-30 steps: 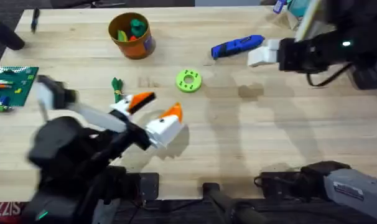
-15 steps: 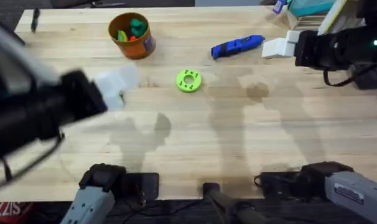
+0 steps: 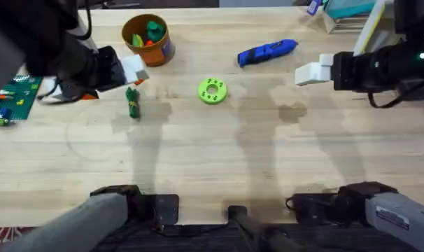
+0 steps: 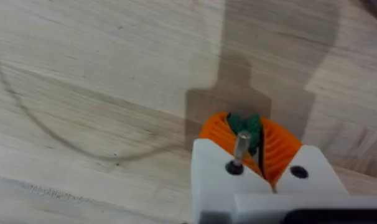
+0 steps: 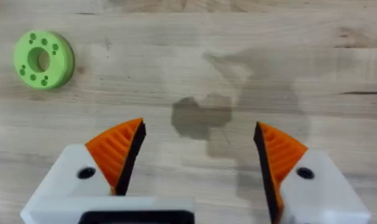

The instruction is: Pick up the gripper from the table and insert it into the empty holder that is missing its gripper. Then pick up a screw, insert it into the mounting hole, and use the screwdriver to tighten it. Finally, clean up the table by picking up the vegetable and placing it into the bucket.

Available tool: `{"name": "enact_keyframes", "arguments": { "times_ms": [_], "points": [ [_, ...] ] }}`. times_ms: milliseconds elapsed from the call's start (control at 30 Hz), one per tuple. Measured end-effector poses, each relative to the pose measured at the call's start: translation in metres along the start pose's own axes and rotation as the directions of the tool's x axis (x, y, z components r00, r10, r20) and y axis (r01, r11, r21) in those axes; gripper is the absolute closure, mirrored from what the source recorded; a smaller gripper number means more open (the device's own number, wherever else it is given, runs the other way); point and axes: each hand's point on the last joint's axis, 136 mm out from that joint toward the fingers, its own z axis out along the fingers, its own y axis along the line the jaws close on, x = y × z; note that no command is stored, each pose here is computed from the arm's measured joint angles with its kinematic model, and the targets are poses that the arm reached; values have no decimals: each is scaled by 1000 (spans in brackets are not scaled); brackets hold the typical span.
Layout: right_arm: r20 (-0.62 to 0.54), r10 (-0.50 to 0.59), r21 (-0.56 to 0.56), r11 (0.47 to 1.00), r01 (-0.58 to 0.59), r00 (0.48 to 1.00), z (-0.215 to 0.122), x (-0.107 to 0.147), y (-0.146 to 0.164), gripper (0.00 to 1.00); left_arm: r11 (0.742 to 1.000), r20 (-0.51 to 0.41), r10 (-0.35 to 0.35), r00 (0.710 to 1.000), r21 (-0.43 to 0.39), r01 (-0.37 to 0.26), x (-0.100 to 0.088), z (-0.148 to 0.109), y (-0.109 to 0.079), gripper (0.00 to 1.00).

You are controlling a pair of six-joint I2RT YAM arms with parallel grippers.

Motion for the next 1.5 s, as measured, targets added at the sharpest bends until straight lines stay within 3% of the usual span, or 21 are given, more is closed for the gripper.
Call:
{"name": "enact_keyframes", "arguments": {
  "times_ms": [100,200,400,500,567,600,633,800,967,1100,1167,1300,1500],
  "points": [
    [0,-3,0,1000,3,1000,0,0,0,8,998,-90,-35,995,-51,31,-8,38,13,41],
    [0,-3,0,1000,3,1000,0,0,0,8,997,-156,-30,987,-68,19,-13,72,19,33],
    [0,-3,0,1000,3,1000,0,0,0,8,998,-236,24,971,-55,-38,-17,133,17,15],
    [0,-3,0,1000,3,1000,0,0,0,9,998,-263,46,964,-28,-55,-16,151,11,16],
    [0,-3,0,1000,3,1000,0,0,0,9,998,-243,52,969,-21,-59,-23,152,10,16],
    [0,-3,0,1000,3,1000,0,0,0,9,998,-243,54,968,-15,-60,-23,153,9,66],
    [0,-3,0,1000,3,1000,0,0,0,8,998,-243,59,968,-11,-64,-24,154,8,173],
    [0,-2,0,1000,2,1000,0,0,0,9,998,-218,57,974,-13,-61,-33,155,9,940],
    [0,-2,0,1000,2,1000,0,0,0,8,997,-230,64,971,-14,-69,-32,154,8,964],
    [0,-2,0,1000,2,1000,0,0,0,8,996,-293,73,953,-21,-83,-31,150,9,965],
    [0,-2,0,1000,2,1000,0,0,0,8,995,-306,83,949,-20,-93,-38,144,7,965],
    [0,-2,0,1000,2,1000,0,0,0,8,995,-228,96,969,-7,-101,-81,116,0,965],
    [0,-2,0,1000,2,1000,0,0,0,10,993,8,101,995,63,-101,-158,66,-21,965]
  ]
}}
